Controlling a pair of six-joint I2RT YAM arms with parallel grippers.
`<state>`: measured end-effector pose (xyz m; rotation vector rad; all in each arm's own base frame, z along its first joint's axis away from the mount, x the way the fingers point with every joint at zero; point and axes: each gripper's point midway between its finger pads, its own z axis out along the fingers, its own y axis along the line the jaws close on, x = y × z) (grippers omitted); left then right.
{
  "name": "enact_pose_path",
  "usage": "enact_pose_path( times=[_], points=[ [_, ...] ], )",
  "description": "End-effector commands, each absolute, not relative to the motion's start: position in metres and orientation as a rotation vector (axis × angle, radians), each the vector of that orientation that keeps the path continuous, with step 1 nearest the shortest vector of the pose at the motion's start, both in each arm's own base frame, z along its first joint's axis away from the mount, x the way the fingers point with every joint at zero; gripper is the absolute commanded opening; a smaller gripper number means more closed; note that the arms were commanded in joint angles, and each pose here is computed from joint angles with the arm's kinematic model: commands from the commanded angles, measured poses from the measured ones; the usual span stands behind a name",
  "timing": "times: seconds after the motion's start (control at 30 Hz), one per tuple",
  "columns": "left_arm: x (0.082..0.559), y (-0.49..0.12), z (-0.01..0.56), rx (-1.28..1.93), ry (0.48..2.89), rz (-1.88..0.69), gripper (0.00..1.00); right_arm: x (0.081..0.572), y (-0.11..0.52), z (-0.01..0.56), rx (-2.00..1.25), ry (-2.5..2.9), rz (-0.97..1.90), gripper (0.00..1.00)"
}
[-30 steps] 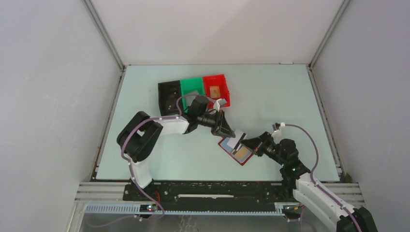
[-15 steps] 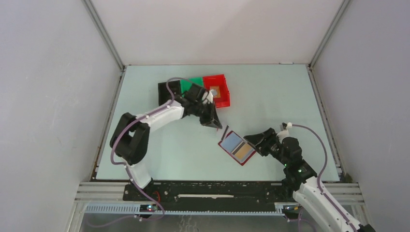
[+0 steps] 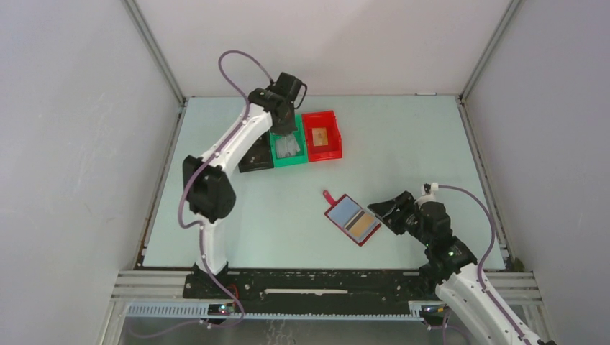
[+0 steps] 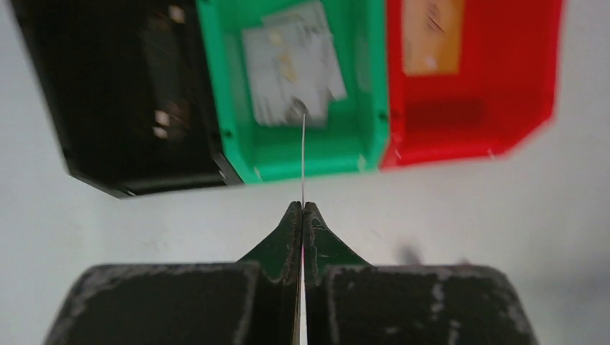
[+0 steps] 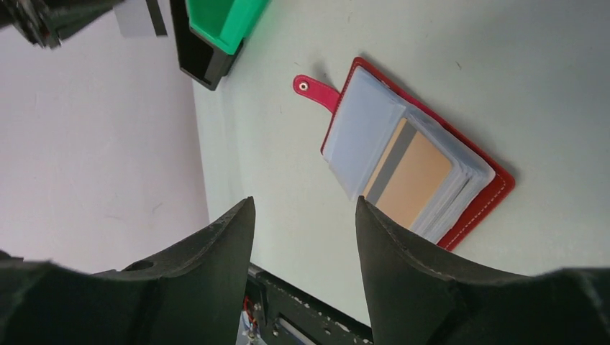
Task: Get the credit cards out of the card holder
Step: Place the credit card in the storage box.
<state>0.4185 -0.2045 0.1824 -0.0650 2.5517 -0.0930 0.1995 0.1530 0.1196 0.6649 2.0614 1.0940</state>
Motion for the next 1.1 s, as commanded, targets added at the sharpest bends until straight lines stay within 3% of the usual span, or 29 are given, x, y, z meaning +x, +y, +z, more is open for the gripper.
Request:
enact_pose_path(
  times=[0.0, 0.33, 0.9, 1.07],
  points=[
    [0.452, -0.159, 0.188, -0.127, 2.478, 0.31, 0.0, 0.201, 0.152, 0.13, 0.641, 2.048, 1.084, 0.62],
    [0.506, -0.147, 0.175, -0.229, 2.351, 0.441, 0.0, 0.195, 0.15, 0.125, 0.654, 2.069, 1.077, 0.61],
    [0.512, -0.169, 0.095, -0.171, 2.494, 0.387, 0.0, 0.196, 0.148, 0.12, 0.685, 2.082, 1.057, 0.61],
    [0.511, -0.178, 0.087, -0.154, 2.523, 0.324, 0.14, 0.199, 0.15, 0.121, 0.68, 2.081, 1.067, 0.61]
  ],
)
